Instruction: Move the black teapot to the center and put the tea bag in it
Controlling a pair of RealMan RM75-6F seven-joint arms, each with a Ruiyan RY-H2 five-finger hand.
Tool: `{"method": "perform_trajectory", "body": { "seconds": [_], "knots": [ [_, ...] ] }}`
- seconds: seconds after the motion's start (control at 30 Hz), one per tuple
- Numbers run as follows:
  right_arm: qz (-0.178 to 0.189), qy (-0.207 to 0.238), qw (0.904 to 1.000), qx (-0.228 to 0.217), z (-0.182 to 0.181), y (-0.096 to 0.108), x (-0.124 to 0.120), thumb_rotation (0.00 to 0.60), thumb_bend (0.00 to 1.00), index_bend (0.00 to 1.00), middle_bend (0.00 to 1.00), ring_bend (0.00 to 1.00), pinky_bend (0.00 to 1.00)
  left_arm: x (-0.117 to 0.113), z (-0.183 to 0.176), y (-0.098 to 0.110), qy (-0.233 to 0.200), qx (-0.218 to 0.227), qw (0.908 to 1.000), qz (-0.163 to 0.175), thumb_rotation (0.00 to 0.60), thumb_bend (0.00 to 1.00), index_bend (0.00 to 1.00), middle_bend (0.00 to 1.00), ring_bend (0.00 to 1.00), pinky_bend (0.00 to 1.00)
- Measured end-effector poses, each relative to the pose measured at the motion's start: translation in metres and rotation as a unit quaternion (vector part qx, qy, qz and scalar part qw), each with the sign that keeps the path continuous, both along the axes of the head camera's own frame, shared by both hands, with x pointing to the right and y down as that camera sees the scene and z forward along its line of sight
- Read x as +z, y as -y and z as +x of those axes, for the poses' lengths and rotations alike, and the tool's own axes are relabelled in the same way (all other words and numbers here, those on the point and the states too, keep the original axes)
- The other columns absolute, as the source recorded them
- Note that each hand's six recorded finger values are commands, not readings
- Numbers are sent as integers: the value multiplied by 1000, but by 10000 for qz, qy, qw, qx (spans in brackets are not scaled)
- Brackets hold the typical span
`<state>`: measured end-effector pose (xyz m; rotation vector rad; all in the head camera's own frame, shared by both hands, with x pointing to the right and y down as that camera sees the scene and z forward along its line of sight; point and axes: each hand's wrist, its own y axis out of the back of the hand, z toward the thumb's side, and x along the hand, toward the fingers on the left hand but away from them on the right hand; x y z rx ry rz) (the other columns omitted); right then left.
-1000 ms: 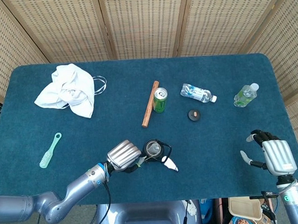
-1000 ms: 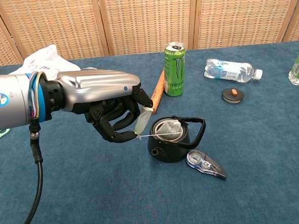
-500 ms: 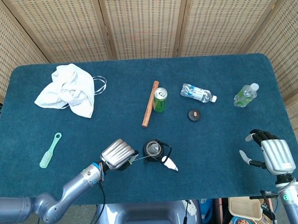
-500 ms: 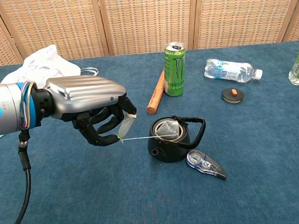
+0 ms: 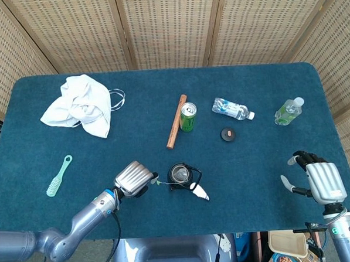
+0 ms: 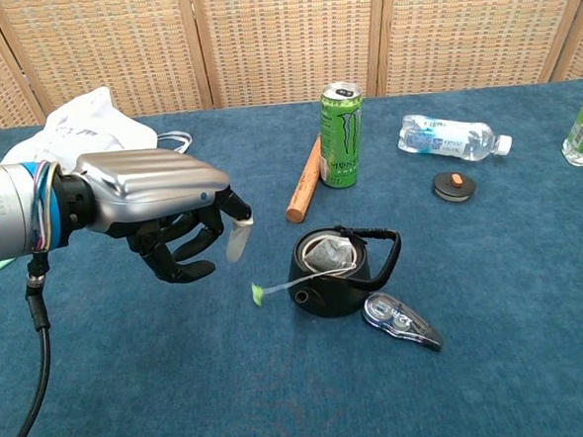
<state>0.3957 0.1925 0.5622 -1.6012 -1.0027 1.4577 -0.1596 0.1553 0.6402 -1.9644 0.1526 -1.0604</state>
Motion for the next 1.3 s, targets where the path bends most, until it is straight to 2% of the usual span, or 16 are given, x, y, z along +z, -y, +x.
{"method": "perform_trajectory", "body": {
  "seconds": [0.13,0.37,0.4,0.57,0.77,1.3],
  "knots": [
    [0,0,10000,5,0,0,0,262,499,430,370,347,507,0,-2,1,46,-11,10000,35,600,420,360,739,734,741],
    [-5,9,10000,0,0,1,1,270,507,430,370,347,507,-3,0,5,62,-31,9999,103,600,447,258,743,736,741],
    [-4,7,10000,-5,0,1,1,275,508,430,370,347,507,-3,0,5,80,4,9999,128,600,475,249,744,737,741],
    [-2,12,10000,-9,-1,0,1,282,512,430,370,347,501,-5,4,7,204,156,9996,145,600,757,186,761,750,741],
    [-21,8,10000,-5,0,-1,2,278,520,430,370,347,500,-7,11,10,423,316,9986,6,600,984,147,772,757,741],
    [-28,-11,10000,65,6,-3,2,282,523,430,370,347,496,-7,47,11,945,587,9920,-590,600,1000,146,776,759,744]
  ]
}}
